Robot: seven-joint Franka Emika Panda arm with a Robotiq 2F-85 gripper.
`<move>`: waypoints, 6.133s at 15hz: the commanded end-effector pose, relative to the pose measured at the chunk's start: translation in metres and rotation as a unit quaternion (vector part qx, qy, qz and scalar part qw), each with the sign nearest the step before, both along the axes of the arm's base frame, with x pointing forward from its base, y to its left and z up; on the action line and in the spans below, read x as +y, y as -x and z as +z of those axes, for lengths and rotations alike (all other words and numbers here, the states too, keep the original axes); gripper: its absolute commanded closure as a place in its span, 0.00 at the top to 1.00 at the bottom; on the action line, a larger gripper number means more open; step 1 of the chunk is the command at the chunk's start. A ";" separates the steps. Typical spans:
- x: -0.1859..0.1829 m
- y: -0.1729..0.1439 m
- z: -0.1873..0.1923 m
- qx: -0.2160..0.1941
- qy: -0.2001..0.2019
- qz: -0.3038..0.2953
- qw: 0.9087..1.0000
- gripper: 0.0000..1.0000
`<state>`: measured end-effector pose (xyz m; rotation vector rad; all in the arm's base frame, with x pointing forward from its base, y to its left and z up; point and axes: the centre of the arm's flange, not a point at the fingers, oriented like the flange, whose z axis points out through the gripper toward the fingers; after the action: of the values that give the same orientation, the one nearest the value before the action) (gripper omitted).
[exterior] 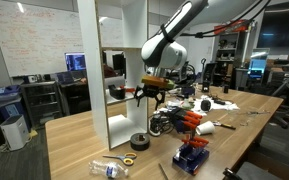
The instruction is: Put the black tape on the first top shelf
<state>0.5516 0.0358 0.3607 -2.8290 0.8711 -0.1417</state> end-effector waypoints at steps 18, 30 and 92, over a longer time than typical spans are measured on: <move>-0.061 -0.103 -0.209 0.039 0.001 -0.082 0.996 1.00; -0.062 -0.114 -0.279 0.070 0.001 -0.081 0.994 1.00; -0.028 0.067 0.324 -0.299 0.143 -0.051 0.942 0.14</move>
<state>0.4594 0.0040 0.6670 -2.7771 0.9203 -1.0630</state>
